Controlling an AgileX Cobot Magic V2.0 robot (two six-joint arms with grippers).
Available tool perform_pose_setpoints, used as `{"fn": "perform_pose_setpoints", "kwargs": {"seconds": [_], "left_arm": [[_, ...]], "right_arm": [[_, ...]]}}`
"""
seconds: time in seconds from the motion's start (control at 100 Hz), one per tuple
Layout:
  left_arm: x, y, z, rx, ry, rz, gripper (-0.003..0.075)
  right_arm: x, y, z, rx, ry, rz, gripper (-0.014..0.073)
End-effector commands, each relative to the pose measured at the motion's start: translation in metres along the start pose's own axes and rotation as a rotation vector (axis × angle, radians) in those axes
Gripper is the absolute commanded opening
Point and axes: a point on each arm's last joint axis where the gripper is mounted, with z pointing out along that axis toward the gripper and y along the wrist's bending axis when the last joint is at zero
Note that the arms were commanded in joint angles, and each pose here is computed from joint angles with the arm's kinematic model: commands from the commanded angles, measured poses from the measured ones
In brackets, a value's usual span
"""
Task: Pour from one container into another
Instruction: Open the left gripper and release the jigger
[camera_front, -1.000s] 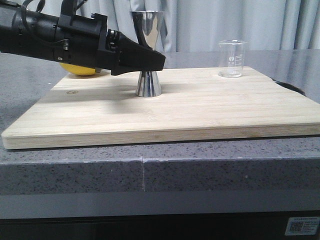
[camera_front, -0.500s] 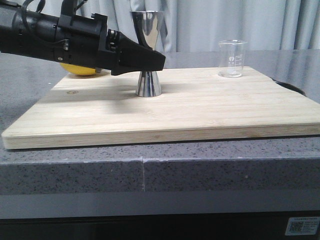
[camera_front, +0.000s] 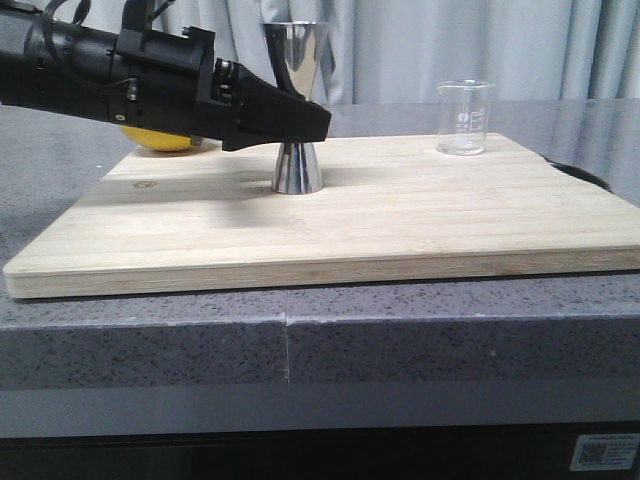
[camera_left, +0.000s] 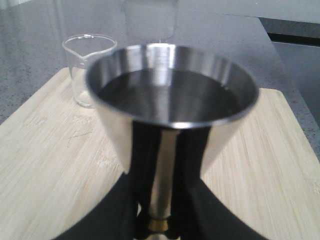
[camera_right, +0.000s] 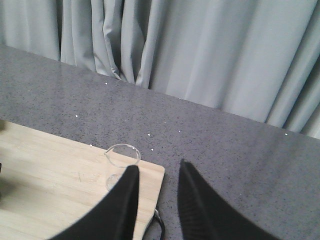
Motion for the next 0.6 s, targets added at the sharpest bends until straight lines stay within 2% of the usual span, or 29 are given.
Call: {"fn": "perform_pose_setpoints", "kwargs": {"seconds": [0.0,0.31,0.59], "left_arm": [[-0.0313,-0.0055,-0.0030,0.022,-0.110,0.045,0.0056],[-0.0313,-0.0055,-0.0030,0.022,-0.110,0.045,0.0262],[-0.0313,-0.0055,-0.0030,0.022,-0.110,0.045,0.0352]], "right_arm": [[-0.0173,-0.0025,-0.0049,0.010,-0.114,-0.010,0.0166],[-0.0181,-0.0025,-0.0050,0.010,-0.123,-0.010,0.0166],[-0.0183,-0.0025,-0.0050,0.010,-0.125,-0.010,0.0166]]}}
